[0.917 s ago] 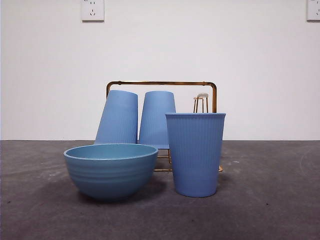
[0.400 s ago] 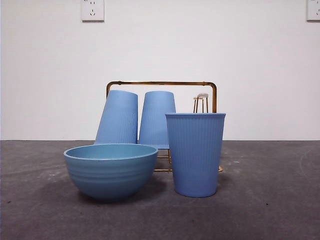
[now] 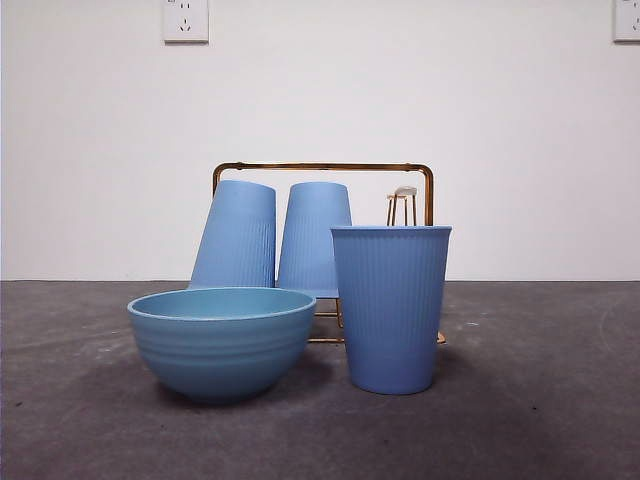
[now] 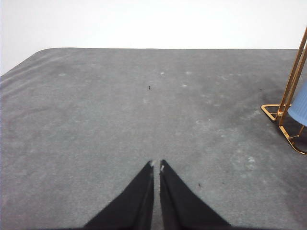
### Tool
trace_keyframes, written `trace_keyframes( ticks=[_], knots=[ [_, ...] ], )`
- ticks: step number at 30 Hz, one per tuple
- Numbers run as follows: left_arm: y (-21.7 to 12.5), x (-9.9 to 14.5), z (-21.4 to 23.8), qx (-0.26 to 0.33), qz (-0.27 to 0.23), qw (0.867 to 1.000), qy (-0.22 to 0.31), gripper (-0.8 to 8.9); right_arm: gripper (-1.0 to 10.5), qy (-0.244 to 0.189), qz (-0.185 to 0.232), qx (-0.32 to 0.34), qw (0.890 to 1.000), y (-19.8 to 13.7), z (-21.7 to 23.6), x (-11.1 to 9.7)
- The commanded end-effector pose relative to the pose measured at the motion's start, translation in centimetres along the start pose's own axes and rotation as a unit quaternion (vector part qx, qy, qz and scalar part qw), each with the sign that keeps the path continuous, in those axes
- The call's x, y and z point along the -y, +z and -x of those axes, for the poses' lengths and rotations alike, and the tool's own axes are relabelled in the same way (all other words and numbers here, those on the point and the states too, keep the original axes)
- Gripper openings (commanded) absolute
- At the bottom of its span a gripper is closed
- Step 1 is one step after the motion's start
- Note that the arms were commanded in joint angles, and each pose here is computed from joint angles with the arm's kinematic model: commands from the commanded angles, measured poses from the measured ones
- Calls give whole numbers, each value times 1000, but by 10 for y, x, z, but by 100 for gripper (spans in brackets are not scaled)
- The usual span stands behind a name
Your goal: Right arm lift cup from the cupboard, then place it on the right of the bowl
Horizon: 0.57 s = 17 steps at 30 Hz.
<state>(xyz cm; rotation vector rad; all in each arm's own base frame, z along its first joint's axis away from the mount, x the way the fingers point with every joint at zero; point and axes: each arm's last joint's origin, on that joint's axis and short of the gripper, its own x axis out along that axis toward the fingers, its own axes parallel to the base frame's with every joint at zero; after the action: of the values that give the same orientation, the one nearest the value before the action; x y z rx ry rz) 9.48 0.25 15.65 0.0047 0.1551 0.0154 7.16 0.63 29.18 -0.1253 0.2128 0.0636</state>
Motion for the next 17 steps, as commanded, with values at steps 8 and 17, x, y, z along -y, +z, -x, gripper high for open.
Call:
trace_keyframes(
  ticks=[8,17],
  knots=[
    [-7,0,-2,-11,-3,1000,-2,21,9,-67,-26,80,994,-84,-37,-1],
    [-7,0,-2,-11,-3,1000,-2,21,9,-78,-72,40,994,-121,-48,-2]
  ],
)
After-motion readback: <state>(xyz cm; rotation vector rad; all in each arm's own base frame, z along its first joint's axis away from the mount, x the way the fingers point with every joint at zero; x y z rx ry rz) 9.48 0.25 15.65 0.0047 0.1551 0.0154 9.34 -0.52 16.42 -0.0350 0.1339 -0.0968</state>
